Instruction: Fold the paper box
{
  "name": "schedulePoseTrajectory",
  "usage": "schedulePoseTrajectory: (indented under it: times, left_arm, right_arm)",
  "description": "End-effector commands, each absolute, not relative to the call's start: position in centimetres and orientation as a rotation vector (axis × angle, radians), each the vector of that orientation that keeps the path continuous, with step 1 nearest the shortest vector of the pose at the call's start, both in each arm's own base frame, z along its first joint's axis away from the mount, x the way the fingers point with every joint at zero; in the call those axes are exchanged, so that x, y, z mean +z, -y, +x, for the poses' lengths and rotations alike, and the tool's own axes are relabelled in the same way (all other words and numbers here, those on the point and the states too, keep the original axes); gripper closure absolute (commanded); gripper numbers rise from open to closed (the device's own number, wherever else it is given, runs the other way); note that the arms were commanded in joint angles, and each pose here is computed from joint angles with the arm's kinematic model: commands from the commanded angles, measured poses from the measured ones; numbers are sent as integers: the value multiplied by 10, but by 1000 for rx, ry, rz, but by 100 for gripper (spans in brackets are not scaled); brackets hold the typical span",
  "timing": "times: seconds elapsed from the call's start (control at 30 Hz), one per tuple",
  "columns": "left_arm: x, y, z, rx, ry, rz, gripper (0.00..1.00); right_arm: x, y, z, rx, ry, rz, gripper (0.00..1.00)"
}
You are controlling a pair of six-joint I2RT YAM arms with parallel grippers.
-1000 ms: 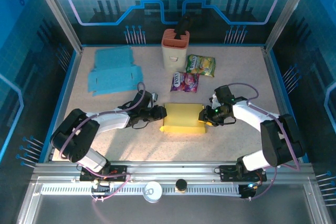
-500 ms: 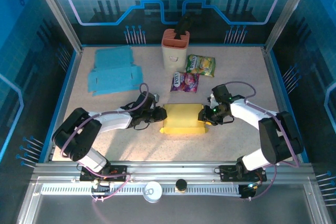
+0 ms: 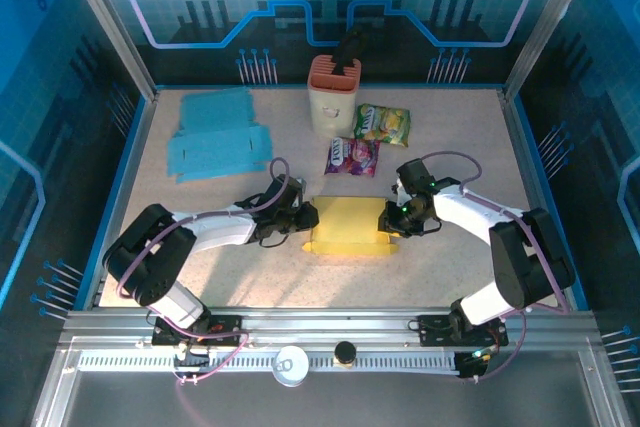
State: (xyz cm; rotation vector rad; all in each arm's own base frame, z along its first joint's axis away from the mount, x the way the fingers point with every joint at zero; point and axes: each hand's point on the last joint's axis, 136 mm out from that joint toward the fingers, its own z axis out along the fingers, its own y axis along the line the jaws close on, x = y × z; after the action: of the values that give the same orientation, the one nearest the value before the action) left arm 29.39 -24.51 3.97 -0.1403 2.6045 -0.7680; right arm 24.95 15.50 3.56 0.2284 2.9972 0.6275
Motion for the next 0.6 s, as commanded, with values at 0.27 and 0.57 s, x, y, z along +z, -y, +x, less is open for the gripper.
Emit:
schedulePoseTrajectory:
  times: [0.27,0.57]
  left_arm:
    - [26,245,267,-731,-2722,-75,89]
    - [22,240,266,-711,-2721,-87,89]
  right_arm:
    - [36,-162,250,614,-2990,144,80]
    - [50,-153,258,668,-2920,149,56]
